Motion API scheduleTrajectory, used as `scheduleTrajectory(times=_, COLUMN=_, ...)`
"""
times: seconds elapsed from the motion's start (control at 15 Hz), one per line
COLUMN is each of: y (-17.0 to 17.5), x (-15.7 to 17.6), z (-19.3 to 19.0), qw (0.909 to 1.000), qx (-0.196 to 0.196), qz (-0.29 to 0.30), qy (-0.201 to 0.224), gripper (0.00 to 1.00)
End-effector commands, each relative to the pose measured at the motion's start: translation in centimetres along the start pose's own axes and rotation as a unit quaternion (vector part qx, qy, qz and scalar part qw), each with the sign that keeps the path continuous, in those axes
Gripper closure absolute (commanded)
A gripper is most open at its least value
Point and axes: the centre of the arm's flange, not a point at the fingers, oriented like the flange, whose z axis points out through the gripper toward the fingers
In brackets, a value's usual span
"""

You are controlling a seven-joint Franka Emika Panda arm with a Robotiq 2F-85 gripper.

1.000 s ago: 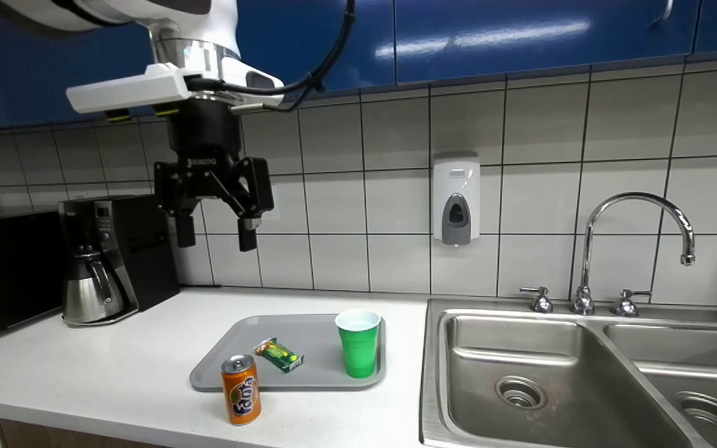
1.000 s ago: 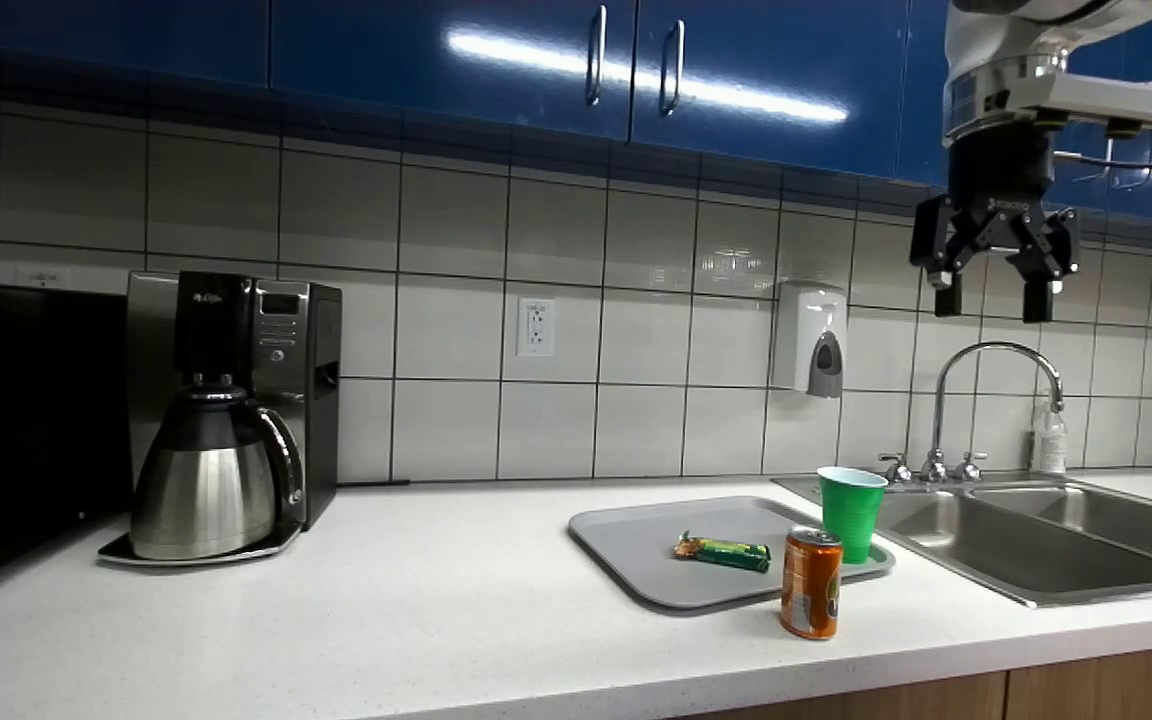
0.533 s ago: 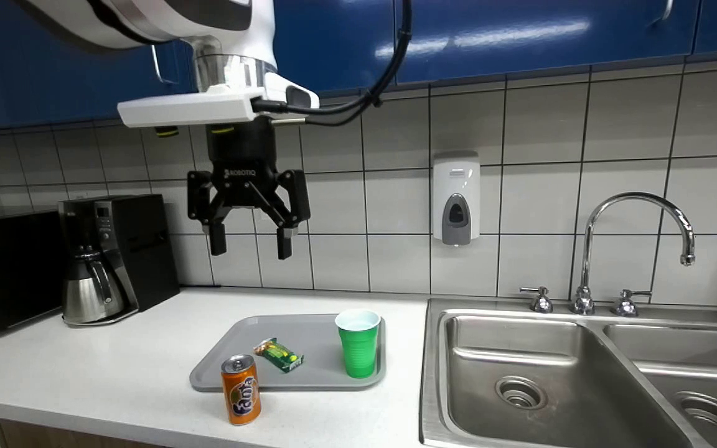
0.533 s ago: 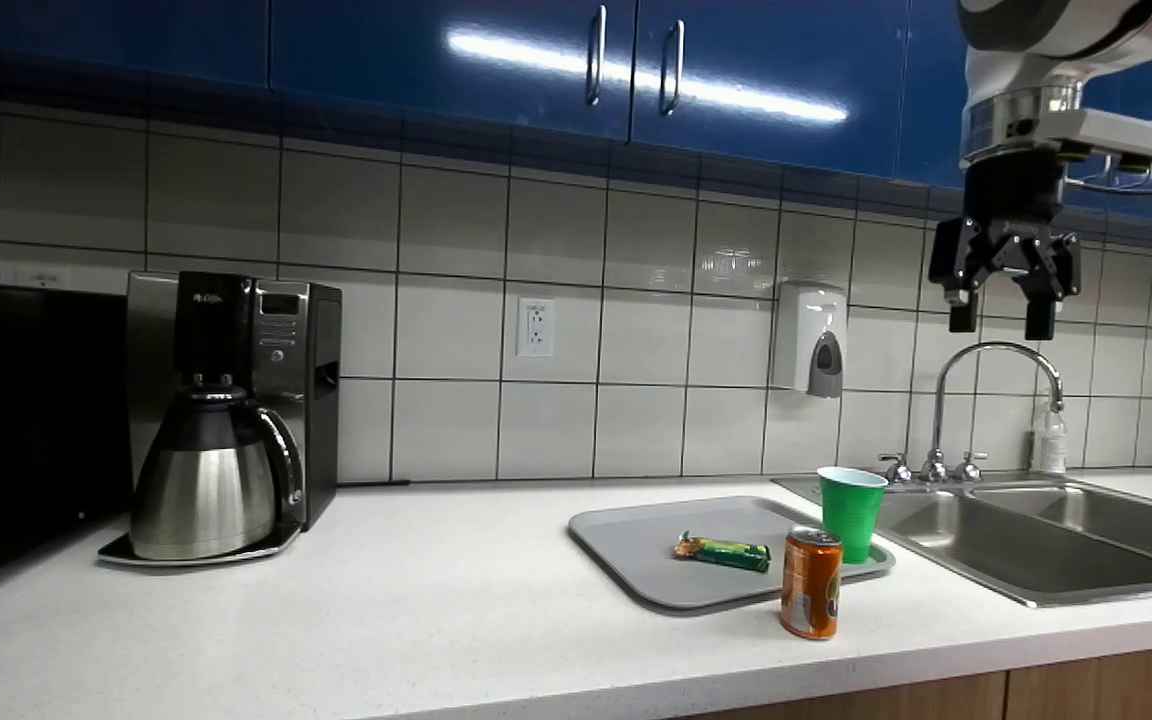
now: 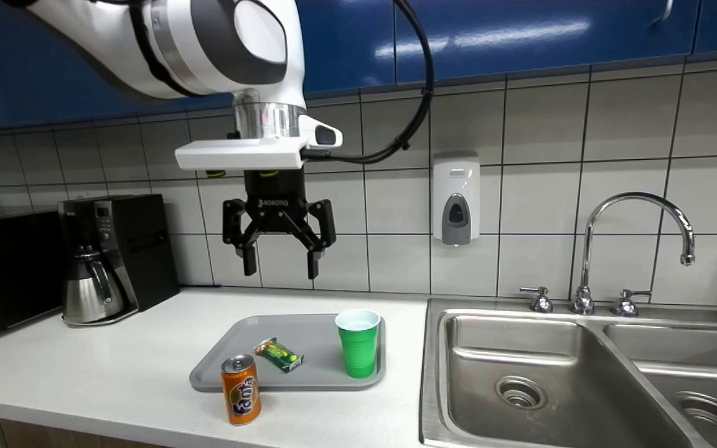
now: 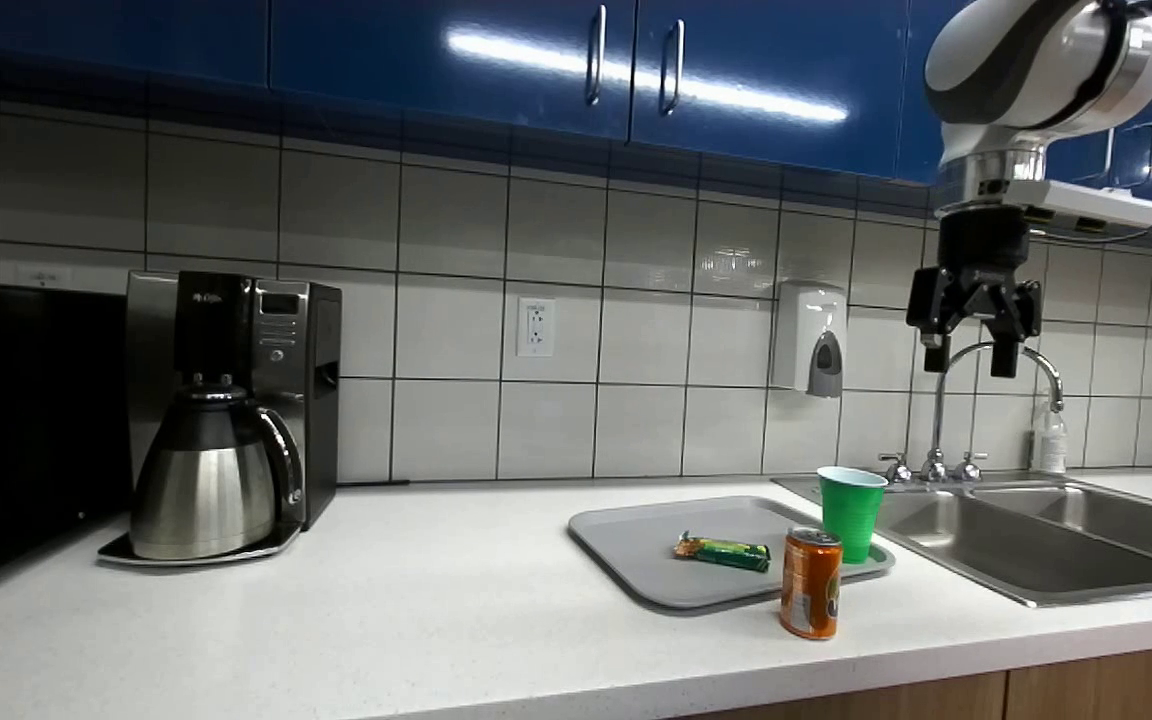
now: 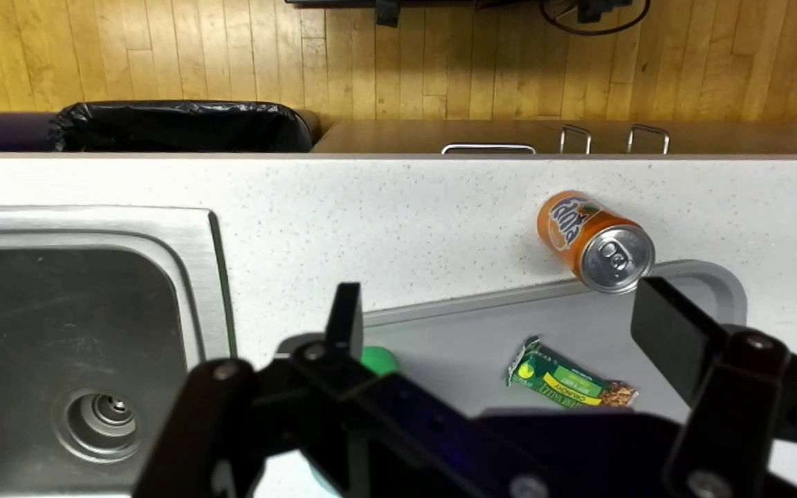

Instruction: Remove the green cup from the tray

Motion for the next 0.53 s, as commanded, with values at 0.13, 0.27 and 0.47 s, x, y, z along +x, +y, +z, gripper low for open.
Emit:
scheduleTrajectory(times=0.13, y=0.1, x=3.6, z=2.7, qw=0.9996, qx=-0.026, qz=-0.011, qy=0.009, gripper=0.0)
scheduleTrajectory(times=0.27, y=0.0, x=4.6, z=3.4, qw=0.9994, qx=-0.03, qz=-0.014, qy=0.012, gripper=0.0)
scheduleTrajectory(times=0.47, y=0.2, x=6.2, z=4.6, qw=0.9991, qx=-0.036, qz=-0.019, qy=0.014, gripper=0.0)
